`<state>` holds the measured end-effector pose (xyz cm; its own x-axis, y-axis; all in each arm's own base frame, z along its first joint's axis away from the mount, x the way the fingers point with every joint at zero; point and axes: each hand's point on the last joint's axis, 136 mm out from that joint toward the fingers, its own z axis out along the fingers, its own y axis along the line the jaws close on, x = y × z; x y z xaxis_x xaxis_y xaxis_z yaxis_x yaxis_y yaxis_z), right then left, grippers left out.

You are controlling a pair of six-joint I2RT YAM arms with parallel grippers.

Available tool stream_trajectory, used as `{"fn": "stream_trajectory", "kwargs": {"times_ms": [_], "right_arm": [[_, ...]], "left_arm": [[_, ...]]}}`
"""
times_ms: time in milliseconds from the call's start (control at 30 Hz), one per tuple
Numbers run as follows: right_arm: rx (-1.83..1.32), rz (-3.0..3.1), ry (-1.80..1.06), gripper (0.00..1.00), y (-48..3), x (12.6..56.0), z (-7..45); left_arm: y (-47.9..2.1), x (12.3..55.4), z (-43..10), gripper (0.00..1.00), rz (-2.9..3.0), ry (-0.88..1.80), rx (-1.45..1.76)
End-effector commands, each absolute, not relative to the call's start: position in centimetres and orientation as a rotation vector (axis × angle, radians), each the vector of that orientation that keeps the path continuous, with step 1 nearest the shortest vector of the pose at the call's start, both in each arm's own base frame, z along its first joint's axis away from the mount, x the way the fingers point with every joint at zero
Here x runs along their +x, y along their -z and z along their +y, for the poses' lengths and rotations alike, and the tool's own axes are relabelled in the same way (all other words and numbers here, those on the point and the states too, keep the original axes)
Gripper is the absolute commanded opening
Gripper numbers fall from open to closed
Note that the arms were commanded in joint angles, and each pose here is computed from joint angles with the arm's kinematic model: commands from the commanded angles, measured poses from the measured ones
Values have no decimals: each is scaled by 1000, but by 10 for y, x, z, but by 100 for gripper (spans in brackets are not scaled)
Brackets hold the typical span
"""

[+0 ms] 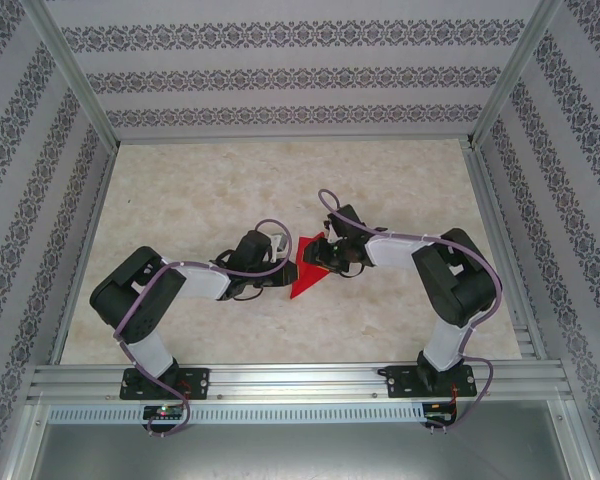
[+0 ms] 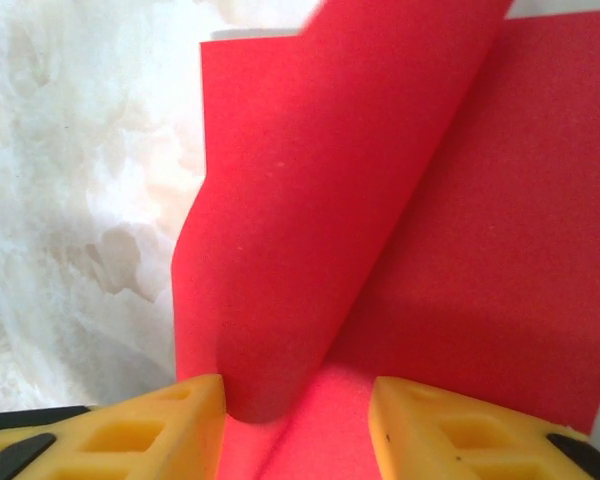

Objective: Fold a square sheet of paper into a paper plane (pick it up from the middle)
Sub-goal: Fourth fold the wing at the center of the table.

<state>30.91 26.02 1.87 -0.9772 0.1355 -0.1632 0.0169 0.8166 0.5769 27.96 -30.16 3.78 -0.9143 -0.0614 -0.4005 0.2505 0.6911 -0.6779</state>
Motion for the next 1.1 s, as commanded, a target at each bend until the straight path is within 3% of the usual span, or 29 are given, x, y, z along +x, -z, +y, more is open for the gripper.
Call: {"fn": "stream_trajectory", "kwargs": {"times_ms": [0, 233, 467, 1067], "right_arm": [[210, 3000, -579, 42, 34, 282, 220], [238, 3021, -555, 40, 40, 280, 219], [255, 3028, -544, 41, 43, 280, 218], [281, 3060, -494, 37, 52, 274, 212]], "left_arm": [[-47, 282, -308, 12, 2484, 1097, 184], [-74, 285, -316, 17, 2402, 1192, 169], [-68, 286, -324, 18, 2408, 1247, 153], [-32, 286, -314, 11, 2535, 1118, 120]]}}
